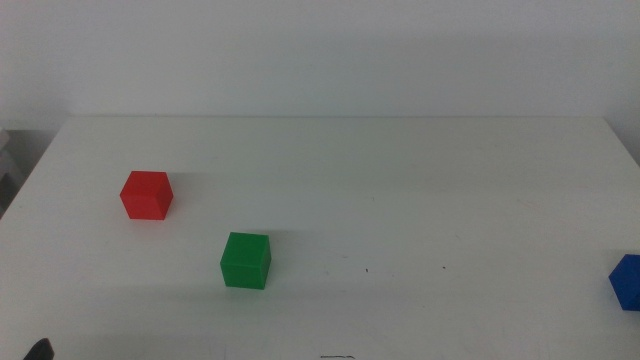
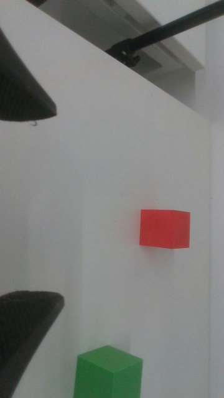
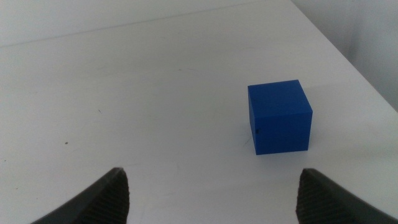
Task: Stack red cubes first, then green, then blue cubes in a specific spot.
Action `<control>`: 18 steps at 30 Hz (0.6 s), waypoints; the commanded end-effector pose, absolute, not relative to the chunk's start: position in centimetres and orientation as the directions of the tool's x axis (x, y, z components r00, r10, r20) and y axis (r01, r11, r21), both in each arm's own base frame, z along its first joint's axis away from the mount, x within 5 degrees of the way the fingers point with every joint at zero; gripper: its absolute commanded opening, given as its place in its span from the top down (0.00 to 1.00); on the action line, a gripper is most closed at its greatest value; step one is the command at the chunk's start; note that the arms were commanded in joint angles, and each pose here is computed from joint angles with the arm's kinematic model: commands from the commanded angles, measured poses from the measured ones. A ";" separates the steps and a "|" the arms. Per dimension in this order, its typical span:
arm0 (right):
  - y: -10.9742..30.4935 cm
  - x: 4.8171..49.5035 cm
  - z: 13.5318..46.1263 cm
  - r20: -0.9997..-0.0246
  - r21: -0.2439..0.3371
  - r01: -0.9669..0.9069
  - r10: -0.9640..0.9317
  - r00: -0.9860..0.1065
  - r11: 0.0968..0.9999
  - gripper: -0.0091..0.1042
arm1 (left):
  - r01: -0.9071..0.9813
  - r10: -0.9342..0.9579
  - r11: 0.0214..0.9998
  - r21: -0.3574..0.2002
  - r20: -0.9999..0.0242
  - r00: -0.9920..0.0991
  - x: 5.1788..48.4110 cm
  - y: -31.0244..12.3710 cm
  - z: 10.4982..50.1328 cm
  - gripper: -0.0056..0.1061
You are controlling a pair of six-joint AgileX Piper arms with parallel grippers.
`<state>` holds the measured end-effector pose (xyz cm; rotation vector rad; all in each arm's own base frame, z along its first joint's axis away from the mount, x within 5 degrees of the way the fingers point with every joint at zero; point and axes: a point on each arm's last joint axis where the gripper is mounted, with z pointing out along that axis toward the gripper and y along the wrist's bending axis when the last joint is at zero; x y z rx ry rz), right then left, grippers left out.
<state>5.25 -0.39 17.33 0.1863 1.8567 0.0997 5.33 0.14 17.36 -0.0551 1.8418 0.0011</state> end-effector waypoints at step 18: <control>-0.4 5.3 18.1 -0.967 0.141 0.060 0.150 -0.207 0.988 0.27 | -0.030 -0.042 0.999 -0.030 -0.813 -0.581 11.4 0.2 36.3 0.11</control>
